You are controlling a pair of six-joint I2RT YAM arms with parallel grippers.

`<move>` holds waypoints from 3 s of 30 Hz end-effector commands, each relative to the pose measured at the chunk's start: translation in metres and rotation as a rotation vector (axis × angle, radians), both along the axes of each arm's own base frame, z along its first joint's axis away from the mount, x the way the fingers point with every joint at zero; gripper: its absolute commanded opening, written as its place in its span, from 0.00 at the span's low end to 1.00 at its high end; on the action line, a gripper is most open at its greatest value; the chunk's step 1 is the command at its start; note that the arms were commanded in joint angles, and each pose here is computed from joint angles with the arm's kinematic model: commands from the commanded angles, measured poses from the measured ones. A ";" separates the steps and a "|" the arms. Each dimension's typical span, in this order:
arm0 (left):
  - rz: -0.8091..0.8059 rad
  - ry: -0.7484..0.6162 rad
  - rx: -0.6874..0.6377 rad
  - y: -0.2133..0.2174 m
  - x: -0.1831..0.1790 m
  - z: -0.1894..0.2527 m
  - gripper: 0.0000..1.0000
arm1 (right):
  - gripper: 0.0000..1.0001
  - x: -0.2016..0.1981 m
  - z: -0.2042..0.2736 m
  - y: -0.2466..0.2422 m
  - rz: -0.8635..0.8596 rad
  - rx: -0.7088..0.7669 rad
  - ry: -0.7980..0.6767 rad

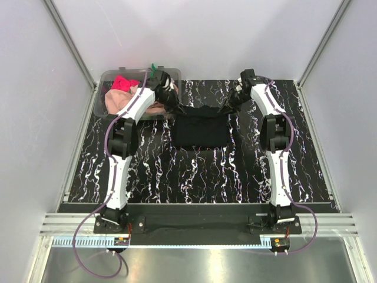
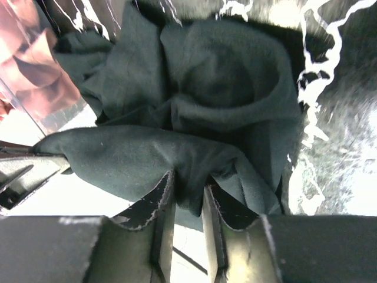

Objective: Fold and stack the t-shirts
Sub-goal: Fold the tshirt

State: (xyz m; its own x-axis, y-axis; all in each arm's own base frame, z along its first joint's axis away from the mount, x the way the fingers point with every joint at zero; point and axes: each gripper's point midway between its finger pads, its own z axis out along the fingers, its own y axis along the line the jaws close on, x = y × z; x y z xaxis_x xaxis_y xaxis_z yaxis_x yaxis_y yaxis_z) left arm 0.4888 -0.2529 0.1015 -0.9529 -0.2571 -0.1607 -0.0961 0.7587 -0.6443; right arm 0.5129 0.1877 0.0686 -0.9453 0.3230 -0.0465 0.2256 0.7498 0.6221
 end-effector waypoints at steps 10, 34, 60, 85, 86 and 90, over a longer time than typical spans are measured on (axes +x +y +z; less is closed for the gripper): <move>0.040 -0.107 0.011 0.023 0.032 0.020 0.40 | 0.42 0.031 0.052 -0.019 -0.033 -0.044 -0.177; -0.134 -0.254 -0.070 -0.007 -0.020 0.097 0.48 | 0.39 -0.026 0.154 0.003 0.057 0.001 -0.313; -0.290 -0.089 0.075 -0.053 -0.098 -0.013 0.47 | 0.38 -0.094 0.031 0.032 0.143 0.041 -0.104; -0.202 -0.051 0.295 -0.017 -0.095 -0.042 0.45 | 0.35 -0.107 -0.017 0.031 0.197 -0.123 0.003; -0.201 -0.048 0.308 -0.015 -0.096 -0.045 0.45 | 0.35 -0.109 -0.023 0.030 0.198 -0.150 0.010; -0.214 -0.027 0.360 -0.009 -0.103 -0.060 0.44 | 0.34 -0.118 -0.034 0.027 0.211 -0.221 0.046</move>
State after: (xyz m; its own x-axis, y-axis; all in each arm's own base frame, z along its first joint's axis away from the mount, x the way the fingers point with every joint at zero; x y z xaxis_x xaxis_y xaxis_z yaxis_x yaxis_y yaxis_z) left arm 0.3855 -0.2694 0.0397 -0.9811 0.0013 -0.1935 0.0779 0.9182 -0.3885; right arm 0.4055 0.2168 0.0474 -0.9878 0.1431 -0.0609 0.0930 0.8571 0.5067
